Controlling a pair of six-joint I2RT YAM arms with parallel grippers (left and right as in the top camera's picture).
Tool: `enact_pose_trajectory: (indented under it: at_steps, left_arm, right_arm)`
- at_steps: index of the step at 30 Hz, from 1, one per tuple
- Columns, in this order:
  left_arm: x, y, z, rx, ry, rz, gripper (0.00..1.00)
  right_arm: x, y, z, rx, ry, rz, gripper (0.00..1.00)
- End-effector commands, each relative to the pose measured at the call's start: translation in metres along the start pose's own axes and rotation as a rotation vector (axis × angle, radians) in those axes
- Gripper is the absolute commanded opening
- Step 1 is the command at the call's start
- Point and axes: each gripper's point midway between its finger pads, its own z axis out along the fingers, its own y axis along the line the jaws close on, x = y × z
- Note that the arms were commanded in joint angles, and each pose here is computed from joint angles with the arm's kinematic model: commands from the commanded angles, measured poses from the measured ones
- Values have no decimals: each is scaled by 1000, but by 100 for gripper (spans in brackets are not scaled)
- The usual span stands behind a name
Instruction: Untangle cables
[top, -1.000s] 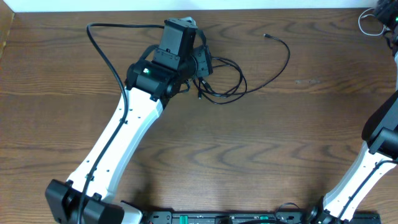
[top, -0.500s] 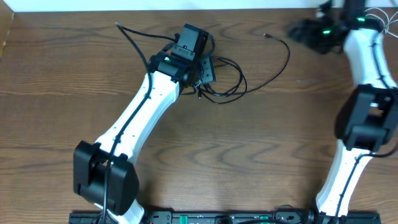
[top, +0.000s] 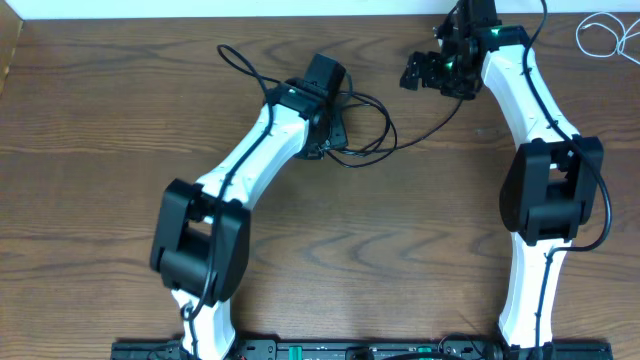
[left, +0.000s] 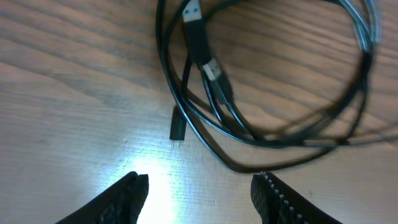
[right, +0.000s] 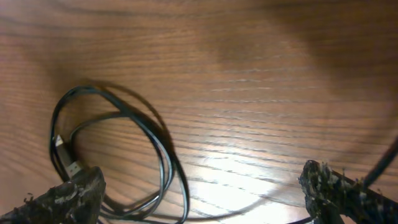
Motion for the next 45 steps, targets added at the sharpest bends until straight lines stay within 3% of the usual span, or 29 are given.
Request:
enact_pose_trajectory:
  at_steps: [1,16,24,27,38,43,45]
  left_arm:
    - [-2,3,27,-20,8,-106,58]
    - [3,3,51,-30,18,-347,45]
    - [6,-22,51,23,1,-310,45]
    - [9,-29,53,36,-3,-296,40]
    - [26,-28,78,15,65,-329,36]
    - [24,-26,78,6,52,-328,24]
    - [23,-25,78,2,48,-316,8]
  right_arm:
    - [-8,0,-17,21,-43,12,96]
    - [-1,-12,-7,67,-30,19,96]
    - [-1,-12,-7,70,-32,19,96]
    - [-1,-12,-7,70,-32,19,96]
    - [-1,-14,-7,77,-34,18,96]
    - [-1,-14,-7,77,-34,18,96]
    - [-1,-14,-7,77,-34,18,96]
